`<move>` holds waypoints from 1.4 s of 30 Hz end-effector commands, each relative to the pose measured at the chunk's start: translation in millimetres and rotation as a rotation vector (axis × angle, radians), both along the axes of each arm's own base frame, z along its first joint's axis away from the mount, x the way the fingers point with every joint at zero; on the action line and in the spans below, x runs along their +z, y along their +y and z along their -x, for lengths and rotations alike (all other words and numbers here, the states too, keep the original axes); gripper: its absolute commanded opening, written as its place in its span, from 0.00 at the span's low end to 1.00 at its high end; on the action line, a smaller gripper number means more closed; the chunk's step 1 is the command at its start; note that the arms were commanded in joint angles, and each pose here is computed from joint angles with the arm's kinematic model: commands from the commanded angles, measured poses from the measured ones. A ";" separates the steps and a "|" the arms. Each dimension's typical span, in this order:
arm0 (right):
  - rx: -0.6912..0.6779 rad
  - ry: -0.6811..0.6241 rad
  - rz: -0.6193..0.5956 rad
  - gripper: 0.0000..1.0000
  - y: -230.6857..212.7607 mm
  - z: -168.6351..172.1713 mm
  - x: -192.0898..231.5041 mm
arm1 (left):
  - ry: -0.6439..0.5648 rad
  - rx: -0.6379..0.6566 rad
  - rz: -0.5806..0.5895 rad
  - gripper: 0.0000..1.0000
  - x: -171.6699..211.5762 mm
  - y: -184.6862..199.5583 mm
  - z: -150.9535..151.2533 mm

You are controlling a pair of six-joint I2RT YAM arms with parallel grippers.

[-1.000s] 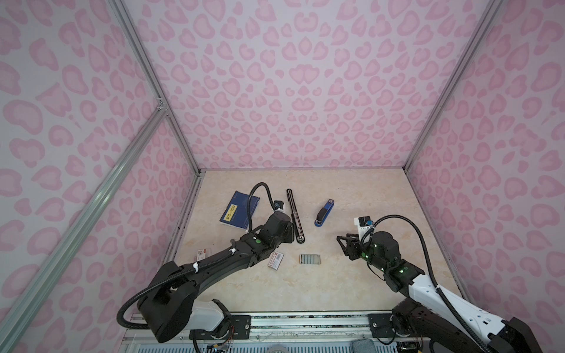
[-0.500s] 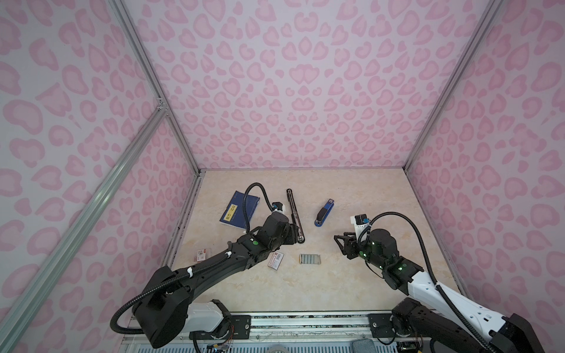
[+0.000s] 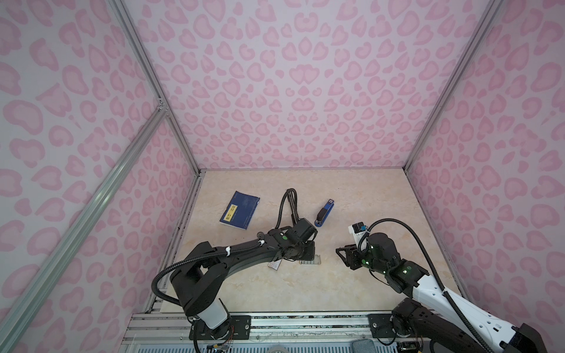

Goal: Load the staples into the stapler

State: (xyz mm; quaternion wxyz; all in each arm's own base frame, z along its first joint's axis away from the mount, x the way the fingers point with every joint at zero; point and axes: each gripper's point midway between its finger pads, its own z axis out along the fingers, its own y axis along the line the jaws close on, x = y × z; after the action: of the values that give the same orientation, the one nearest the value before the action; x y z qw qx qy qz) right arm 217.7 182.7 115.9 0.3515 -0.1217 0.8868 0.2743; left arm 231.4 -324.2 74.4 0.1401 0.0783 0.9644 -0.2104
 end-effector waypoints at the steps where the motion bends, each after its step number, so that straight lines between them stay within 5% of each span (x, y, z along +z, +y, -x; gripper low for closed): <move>1: -0.015 0.044 0.025 0.50 -6.1 11.3 -13.9 | 0.067 -0.019 -0.049 0.35 -9.8 -2.5 7.8; 9: -0.045 0.003 0.028 0.50 -15.2 12.2 -10.7 | 0.127 -0.028 -0.143 0.31 -28.8 -4.3 9.1; 42: -0.065 -0.021 0.011 0.50 -21.5 12.8 -7.7 | 0.196 -0.082 -0.216 0.22 -54.1 -17.6 14.2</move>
State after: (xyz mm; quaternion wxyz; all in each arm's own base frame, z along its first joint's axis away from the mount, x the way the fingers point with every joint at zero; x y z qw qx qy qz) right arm 206.4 163.1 112.4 0.3734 -0.0997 0.8850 0.2596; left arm 220.5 -343.3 24.9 0.0348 0.1039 0.9858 -0.1272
